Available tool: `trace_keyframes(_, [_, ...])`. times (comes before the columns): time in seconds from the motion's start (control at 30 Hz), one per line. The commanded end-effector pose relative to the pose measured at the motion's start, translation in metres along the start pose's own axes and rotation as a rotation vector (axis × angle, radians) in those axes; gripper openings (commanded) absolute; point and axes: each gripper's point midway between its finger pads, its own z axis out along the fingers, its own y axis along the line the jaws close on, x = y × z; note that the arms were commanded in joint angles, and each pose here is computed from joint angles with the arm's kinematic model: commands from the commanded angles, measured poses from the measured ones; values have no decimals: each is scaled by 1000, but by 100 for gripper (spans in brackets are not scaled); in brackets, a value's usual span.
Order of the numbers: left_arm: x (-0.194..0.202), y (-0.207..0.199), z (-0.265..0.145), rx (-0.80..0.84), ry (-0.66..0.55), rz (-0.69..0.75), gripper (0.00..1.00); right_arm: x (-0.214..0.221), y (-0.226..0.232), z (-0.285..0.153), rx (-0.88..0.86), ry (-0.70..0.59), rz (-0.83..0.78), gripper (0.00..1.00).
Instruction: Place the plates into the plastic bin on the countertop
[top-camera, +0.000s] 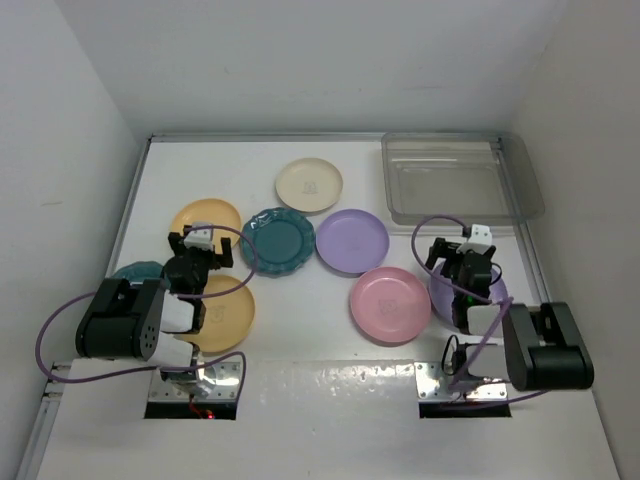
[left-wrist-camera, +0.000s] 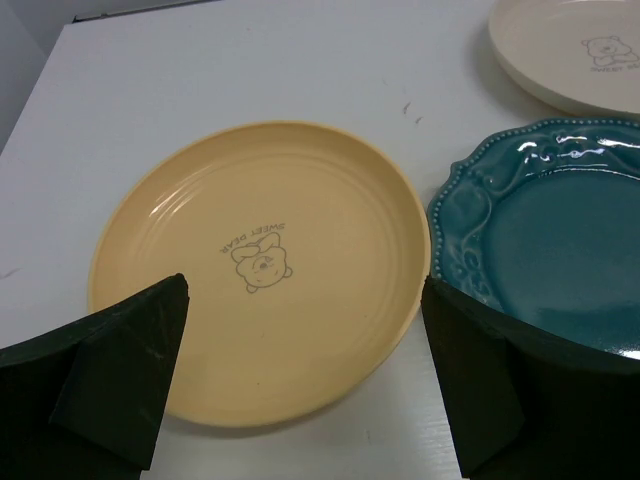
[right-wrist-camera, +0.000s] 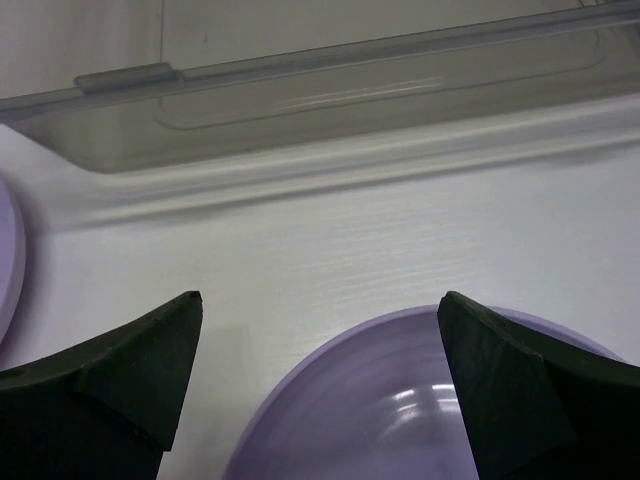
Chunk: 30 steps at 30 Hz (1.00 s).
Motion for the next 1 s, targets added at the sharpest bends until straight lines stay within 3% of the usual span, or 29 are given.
trace_keyframes(0.0, [-21,2,6,3,-76,-7,100,-6,17,-6,-77,23,-51,99])
trace_keyframes(0.03, [-21,2,6,3,-76,-7,100,-24,23,-1,-91,-7,-53,99])
trace_keyframes(0.07, [-25,-6,9,53,-90,4,100,-5,27,-6,-119,94,-68,99])
trace_keyframes(0.1, [-22,-10,10,92,-61,30,100,-22,34,-9,-147,56,-93,99])
trace_keyframes(0.13, [-50,-14,10,133,-130,74,100,-56,42,-3,-170,-1,-139,99])
trace_keyframes(0.17, [-44,-33,18,298,-2,112,100,-50,51,-11,-213,54,-185,99])
trace_keyframes(0.23, [-80,-46,25,424,5,275,100,-57,44,-20,-202,118,-378,99])
trace_keyframes(0.27, [-137,-40,35,379,-62,270,100,-99,52,-21,-199,37,-467,99])
trace_keyframes(0.3, [-143,-30,36,318,-7,250,100,-90,44,-28,-174,109,-573,99])
trace_keyframes(0.33, [-192,-22,42,299,-84,310,100,-115,35,-31,-99,80,-610,99])
trace_keyframes(0.37, [-195,-29,42,347,-30,320,100,-138,39,-33,-87,44,-657,99])
trace_keyframes(0.4, [-191,-35,56,400,24,304,100,-144,25,-37,3,71,-638,99])
trace_keyframes(0.43, [-219,-37,61,429,81,241,100,-180,29,-38,47,2,-501,99])
trace_keyframes(0.47, [-218,-41,68,465,150,204,100,-191,30,-39,85,-25,-346,99])
trace_keyframes(0.5, [-186,-58,86,578,274,148,100,-198,23,-40,123,-27,-284,99])
trace_keyframes(0.53, [-181,-71,86,674,328,121,100,-200,33,-39,54,-18,-268,99])
trace_keyframes(0.57, [-173,-81,85,756,378,104,91,-208,46,-38,-26,-21,-263,96])
trace_keyframes(0.6, [-174,-85,81,806,437,76,83,-202,81,-40,-259,-4,-280,85])
trace_keyframes(0.67, [-138,-91,96,824,561,46,64,-190,102,-39,-345,34,-223,76])
trace_keyframes(0.7, [-120,-91,93,836,640,32,62,-185,107,-37,-372,63,-210,74])
trace_keyframes(0.77, [-80,-100,106,869,740,4,66,-162,122,-37,-453,156,-185,81])
trace_keyframes(0.9, [-60,-124,137,972,749,32,77,-137,148,-42,-579,255,-124,87])
trace_keyframes(0.97, [-46,-126,149,975,762,28,77,-128,162,-45,-638,286,-115,88])
